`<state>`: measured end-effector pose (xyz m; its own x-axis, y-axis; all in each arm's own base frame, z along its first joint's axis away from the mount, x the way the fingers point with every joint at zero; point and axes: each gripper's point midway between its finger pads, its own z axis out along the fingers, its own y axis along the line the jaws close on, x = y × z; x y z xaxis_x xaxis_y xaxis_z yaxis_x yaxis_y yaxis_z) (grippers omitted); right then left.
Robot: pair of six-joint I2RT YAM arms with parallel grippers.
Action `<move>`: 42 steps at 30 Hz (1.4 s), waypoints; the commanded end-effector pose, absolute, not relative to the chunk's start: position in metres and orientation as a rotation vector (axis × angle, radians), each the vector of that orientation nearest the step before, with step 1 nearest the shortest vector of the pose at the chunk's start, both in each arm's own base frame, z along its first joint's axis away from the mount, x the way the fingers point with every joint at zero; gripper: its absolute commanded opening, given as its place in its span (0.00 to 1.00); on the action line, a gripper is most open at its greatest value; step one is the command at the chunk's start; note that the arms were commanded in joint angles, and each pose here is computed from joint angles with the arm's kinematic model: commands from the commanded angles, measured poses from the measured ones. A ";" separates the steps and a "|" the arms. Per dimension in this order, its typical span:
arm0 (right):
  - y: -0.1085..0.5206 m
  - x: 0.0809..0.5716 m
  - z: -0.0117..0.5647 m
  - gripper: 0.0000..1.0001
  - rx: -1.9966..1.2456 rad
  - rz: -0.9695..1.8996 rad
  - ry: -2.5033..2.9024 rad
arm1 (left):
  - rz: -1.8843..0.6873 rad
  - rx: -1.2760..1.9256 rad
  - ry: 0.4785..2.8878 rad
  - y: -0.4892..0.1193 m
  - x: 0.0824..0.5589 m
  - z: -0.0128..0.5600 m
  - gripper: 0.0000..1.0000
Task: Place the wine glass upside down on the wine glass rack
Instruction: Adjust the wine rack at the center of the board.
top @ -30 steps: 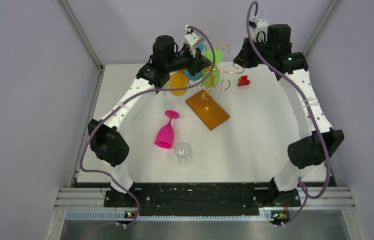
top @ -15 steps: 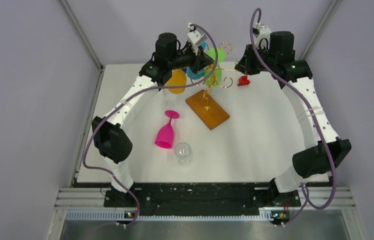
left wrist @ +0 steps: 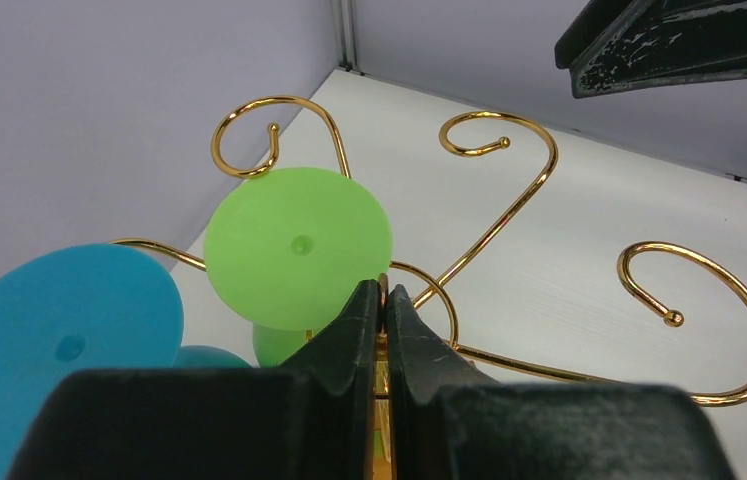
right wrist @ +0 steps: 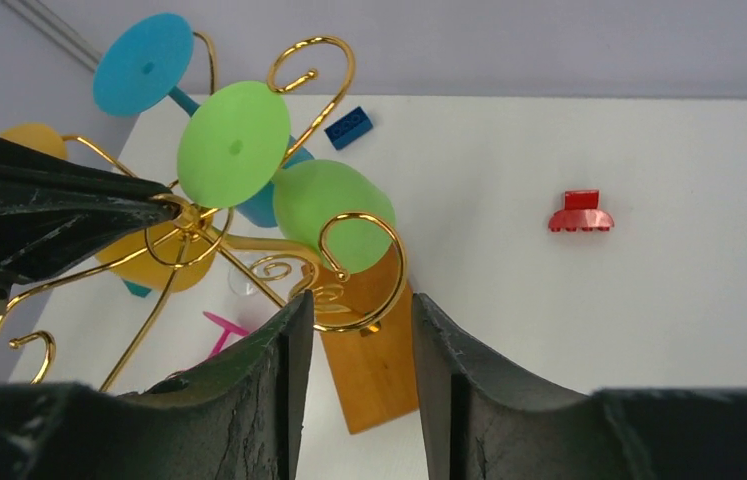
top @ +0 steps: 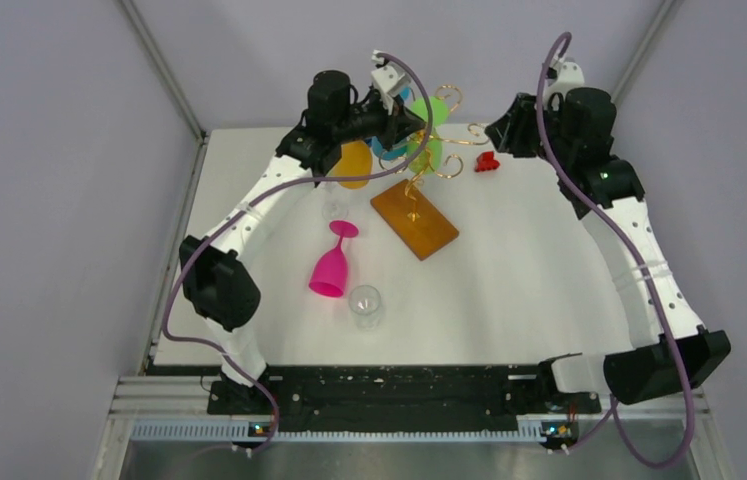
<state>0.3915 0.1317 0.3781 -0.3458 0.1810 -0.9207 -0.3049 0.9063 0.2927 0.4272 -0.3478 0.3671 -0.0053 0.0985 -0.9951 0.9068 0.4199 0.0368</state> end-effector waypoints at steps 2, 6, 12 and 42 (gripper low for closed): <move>0.119 0.395 0.380 0.40 0.042 0.583 1.789 | -0.796 0.939 1.454 -0.343 0.428 0.365 0.00; 0.115 0.392 0.370 0.41 0.108 0.712 1.768 | -0.788 0.938 1.454 -0.342 0.428 0.365 0.00; 0.119 0.388 0.373 0.44 0.190 0.981 1.662 | -0.786 0.937 1.451 -0.340 0.429 0.366 0.00; 0.130 0.389 0.369 0.44 0.322 1.282 1.534 | -0.774 0.929 1.452 -0.336 0.429 0.366 0.00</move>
